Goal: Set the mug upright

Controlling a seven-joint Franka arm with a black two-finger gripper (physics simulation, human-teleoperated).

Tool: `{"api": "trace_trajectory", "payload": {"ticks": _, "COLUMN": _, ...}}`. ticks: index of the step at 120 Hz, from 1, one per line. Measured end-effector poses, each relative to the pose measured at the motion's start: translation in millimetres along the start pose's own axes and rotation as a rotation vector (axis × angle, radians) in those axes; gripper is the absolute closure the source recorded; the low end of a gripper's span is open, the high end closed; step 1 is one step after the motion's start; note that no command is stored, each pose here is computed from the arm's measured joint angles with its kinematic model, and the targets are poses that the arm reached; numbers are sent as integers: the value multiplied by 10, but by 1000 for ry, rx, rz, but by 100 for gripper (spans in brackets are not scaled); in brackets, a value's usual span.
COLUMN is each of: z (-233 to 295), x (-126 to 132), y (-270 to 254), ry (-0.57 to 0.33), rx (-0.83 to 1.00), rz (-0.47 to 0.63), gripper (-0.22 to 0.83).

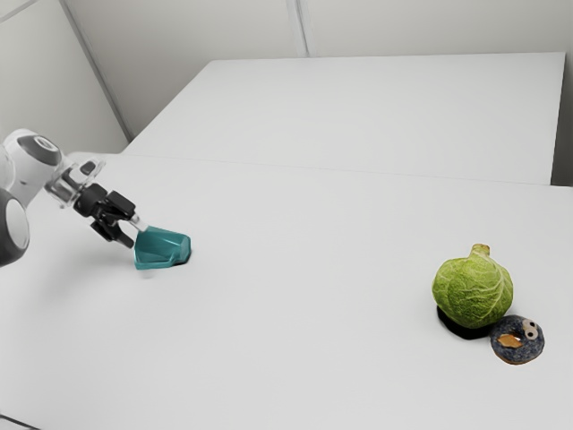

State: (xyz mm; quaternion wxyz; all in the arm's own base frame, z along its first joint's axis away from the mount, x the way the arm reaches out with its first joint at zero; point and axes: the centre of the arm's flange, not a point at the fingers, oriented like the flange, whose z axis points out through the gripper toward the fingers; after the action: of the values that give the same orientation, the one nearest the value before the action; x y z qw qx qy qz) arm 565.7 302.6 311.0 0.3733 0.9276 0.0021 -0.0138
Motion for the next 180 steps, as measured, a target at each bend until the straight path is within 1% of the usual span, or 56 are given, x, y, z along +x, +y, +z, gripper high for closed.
{"api": "trace_trajectory", "payload": {"ticks": 17, "z": 75, "x": 30, "y": -27, "ry": 27, "rx": -28, "rz": 7, "gripper": 0}}
{"api": "trace_trajectory", "payload": {"ticks": 26, "z": 104, "x": 46, "y": -35, "ry": 39, "rx": -39, "rz": 7, "gripper": 3}}
{"api": "trace_trajectory", "payload": {"ticks": 33, "z": 117, "x": 56, "y": -40, "ry": 48, "rx": -47, "rz": 6, "gripper": 13}}
{"api": "trace_trajectory", "payload": {"ticks": 46, "z": 127, "x": 62, "y": -45, "ry": 64, "rx": -61, "rz": 1, "gripper": 37}}
{"api": "trace_trajectory", "payload": {"ticks": 54, "z": 151, "x": 47, "y": -60, "ry": 71, "rx": -73, "rz": -6, "gripper": 49}}
{"api": "trace_trajectory", "payload": {"ticks": 64, "z": 172, "x": 26, "y": -84, "ry": 79, "rx": -87, "rz": -16, "gripper": 60}}
{"api": "trace_trajectory", "payload": {"ticks": 77, "z": 195, "x": 17, "y": -93, "ry": 90, "rx": -101, "rz": -24, "gripper": 67}}
{"api": "trace_trajectory", "payload": {"ticks": 91, "z": 200, "x": 40, "y": -22, "ry": 107, "rx": -122, "rz": -19, "gripper": 72}}
{"api": "trace_trajectory", "payload": {"ticks": 109, "z": 260, "x": 127, "y": 146, "ry": 114, "rx": -151, "rz": 0, "gripper": 75}}
{"api": "trace_trajectory", "payload": {"ticks": 129, "z": 158, "x": 205, "y": 587, "ry": 111, "rx": -132, "rz": 60, "gripper": 77}}
{"api": "trace_trajectory", "payload": {"ticks": 138, "z": 146, "x": 213, "y": 867, "ry": 96, "rx": -84, "rz": 95, "gripper": 77}}
{"api": "trace_trajectory", "payload": {"ticks": 148, "z": 295, "x": 211, "y": 1106, "ry": 78, "rx": -15, "rz": 117, "gripper": 77}}
{"api": "trace_trajectory", "payload": {"ticks": 164, "z": 467, "x": 192, "y": 1448, "ry": 44, "rx": 169, "rz": 156, "gripper": 77}}
{"api": "trace_trajectory", "payload": {"ticks": 180, "z": 675, "x": 51, "y": 1638, "ry": 2, "rx": 355, "rz": 168, "gripper": 77}}
